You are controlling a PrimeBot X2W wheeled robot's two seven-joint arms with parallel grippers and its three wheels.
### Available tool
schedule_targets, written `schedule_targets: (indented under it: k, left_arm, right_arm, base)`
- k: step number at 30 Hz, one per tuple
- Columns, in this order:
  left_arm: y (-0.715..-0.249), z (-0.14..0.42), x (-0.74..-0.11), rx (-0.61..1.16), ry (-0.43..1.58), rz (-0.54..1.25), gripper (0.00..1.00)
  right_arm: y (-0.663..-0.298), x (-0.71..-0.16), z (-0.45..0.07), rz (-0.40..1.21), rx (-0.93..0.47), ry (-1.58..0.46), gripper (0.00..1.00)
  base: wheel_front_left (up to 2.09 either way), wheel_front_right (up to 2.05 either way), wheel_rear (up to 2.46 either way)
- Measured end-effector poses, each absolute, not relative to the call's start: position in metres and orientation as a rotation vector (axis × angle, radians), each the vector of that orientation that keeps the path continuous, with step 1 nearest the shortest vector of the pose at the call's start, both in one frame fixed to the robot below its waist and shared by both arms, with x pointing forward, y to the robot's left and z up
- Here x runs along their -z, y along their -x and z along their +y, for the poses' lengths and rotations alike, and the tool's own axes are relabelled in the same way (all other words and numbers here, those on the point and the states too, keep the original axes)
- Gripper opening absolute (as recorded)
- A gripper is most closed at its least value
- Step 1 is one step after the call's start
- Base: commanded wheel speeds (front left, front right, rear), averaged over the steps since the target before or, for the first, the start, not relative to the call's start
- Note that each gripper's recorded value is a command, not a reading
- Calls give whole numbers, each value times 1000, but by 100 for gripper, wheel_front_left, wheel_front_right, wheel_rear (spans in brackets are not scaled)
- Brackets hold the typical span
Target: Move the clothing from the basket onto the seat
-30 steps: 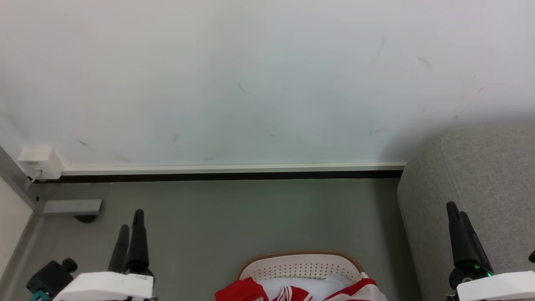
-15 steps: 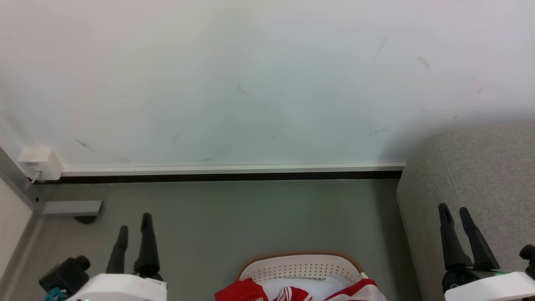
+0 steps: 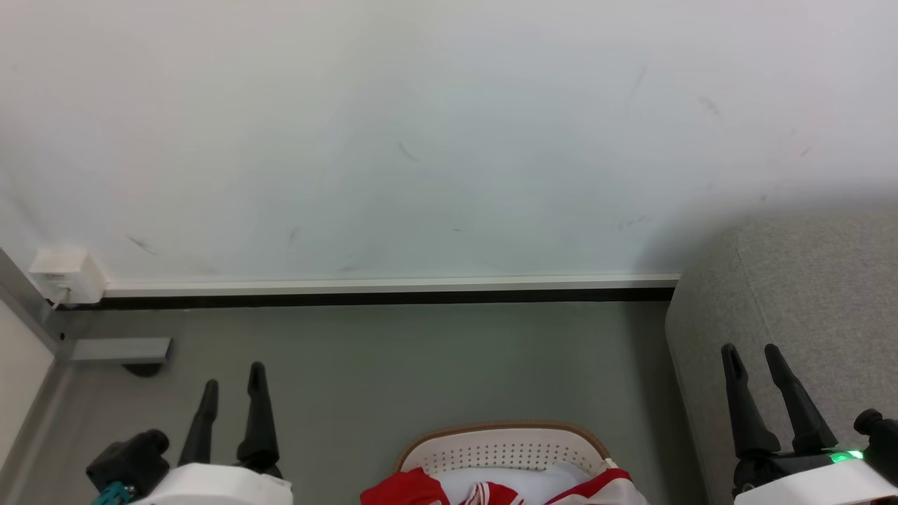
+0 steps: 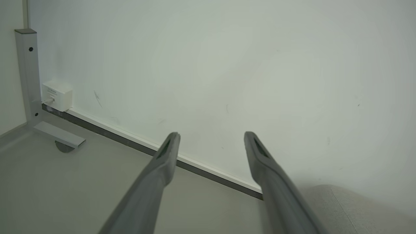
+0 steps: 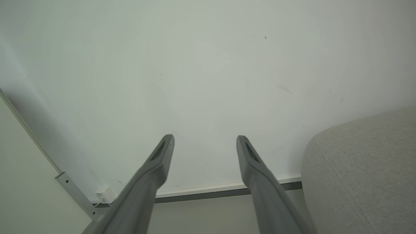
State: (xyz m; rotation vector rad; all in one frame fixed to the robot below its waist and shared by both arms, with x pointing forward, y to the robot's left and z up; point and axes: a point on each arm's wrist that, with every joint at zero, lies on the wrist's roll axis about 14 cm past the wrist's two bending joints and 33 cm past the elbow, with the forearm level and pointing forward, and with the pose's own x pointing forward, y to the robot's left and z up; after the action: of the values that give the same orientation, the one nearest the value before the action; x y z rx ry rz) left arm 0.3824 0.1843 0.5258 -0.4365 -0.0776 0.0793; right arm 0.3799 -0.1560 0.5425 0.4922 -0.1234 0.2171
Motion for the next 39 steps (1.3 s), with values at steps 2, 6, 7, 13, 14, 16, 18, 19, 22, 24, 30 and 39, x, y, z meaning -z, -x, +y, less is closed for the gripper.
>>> schedule_targets:
  k: [2,6,7,13,14,16,18,19,22,24,30,39]
  left_arm:
    - [-382,183,-527,-76,418,-86,100]
    - [-382,182,-529,-70,383,-97,100]
    - [-382,182,-530,-69,376,-99,100]
    - [-382,180,-533,-65,324,-116,100]
    - [-382,180,-533,-64,317,-118,100]
    - [-382,180,-534,-66,306,-125,100]
    - [-382,180,-535,-64,289,-128,100]
    - [-382,180,-535,-63,278,-130,100]
    - [-381,179,-537,-62,256,-139,100]
    - [-381,178,-538,-58,244,-143,100]
    - [-381,175,-540,-48,196,-158,100]
    - [-381,173,-545,-39,129,-183,100]
  right_arm:
    - [-380,-543,-155,-126,-220,-471,100]
    - [-379,-543,-154,-128,-224,-440,100]
    - [-379,-542,-154,-128,-225,-432,100]
    - [-379,-543,-152,-136,-232,-389,100]
    - [-379,-544,-152,-138,-233,-383,100]
    - [-379,-544,-152,-139,-235,-368,100]
    - [-379,-543,-151,-138,-238,-351,100]
    - [-379,-543,-151,-137,-238,-345,100]
    - [-379,-541,-150,-133,-240,-328,100]
    - [-378,-540,-150,-134,-240,-316,100]
    - [-378,-541,-150,-139,-243,-275,100]
    - [-379,-547,-151,-170,-237,-239,100]
  base:
    - [0,0,0]
    - [0,0,0]
    - [0,0,0]
    - [0,0,0]
    - [0,0,0]
    - [0,0,0]
    - [0,0,0]
    - [0,0,0]
    - [0,0,0]
    - [0,0,0]
    - [0,0,0]
    - [0,0,0]
